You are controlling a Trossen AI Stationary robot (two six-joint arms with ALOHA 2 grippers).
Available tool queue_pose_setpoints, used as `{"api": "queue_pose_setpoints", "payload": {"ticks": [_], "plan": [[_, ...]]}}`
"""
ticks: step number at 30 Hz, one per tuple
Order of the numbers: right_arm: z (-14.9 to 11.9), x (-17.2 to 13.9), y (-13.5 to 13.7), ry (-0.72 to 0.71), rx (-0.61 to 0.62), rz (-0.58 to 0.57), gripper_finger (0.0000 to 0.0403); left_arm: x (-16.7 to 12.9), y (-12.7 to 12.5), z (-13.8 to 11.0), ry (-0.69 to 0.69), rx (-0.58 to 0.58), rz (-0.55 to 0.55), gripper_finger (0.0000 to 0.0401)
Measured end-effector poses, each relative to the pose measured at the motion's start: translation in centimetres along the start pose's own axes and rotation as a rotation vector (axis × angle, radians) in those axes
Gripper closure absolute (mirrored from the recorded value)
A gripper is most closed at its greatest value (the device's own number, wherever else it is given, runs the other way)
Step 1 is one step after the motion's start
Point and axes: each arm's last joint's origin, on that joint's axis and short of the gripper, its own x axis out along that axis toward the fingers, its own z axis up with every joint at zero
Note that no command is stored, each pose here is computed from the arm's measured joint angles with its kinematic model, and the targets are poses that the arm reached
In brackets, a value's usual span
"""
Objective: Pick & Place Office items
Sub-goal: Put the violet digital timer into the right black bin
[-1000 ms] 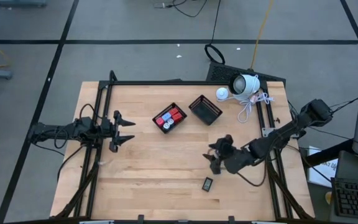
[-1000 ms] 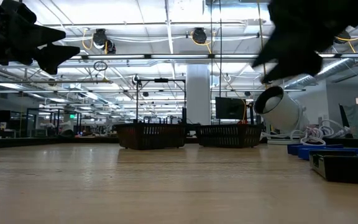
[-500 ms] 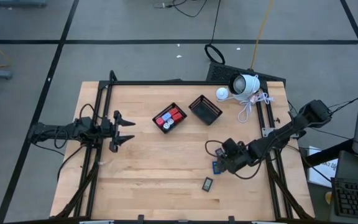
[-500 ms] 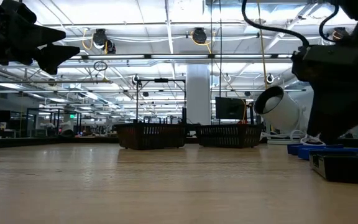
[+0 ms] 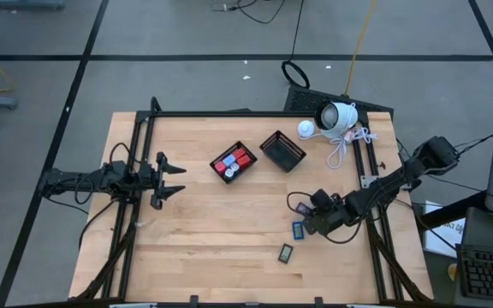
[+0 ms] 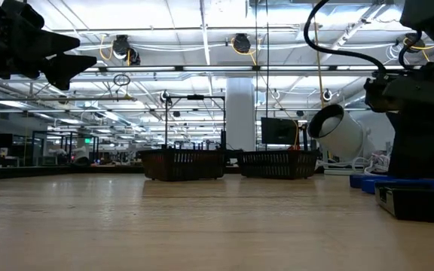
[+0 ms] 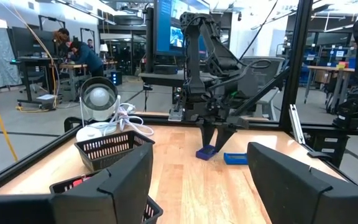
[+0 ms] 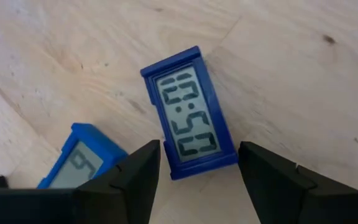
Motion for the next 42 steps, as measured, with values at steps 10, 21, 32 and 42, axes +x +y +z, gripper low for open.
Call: {"api": "queue_pose_setpoints", "payload": {"ticks": [10,21,32,42], "plan": [[-0.1,0.8,-0.3,-0.134,-0.226,0.046,0.0193,0.0,0.0,0.0,-0.001,0.000,0.000,0.0119],[-0.5,1.7,-1.4,-0.212,-0.265,0.072,0.0193,0.0,0.0,0.0,-0.001,0.000,0.000,0.0135],[-0.5,1.7,-1.6,-0.230,-0.299,0.050,0.0237,0.0,0.0,0.0,0.000,0.000,0.000,0.0144],[-0.3,1.7,-1.4,-0.307,-0.291,0.039,0.0260,0.0,0.0,0.0,0.000,0.000,0.000,0.0122]]}}
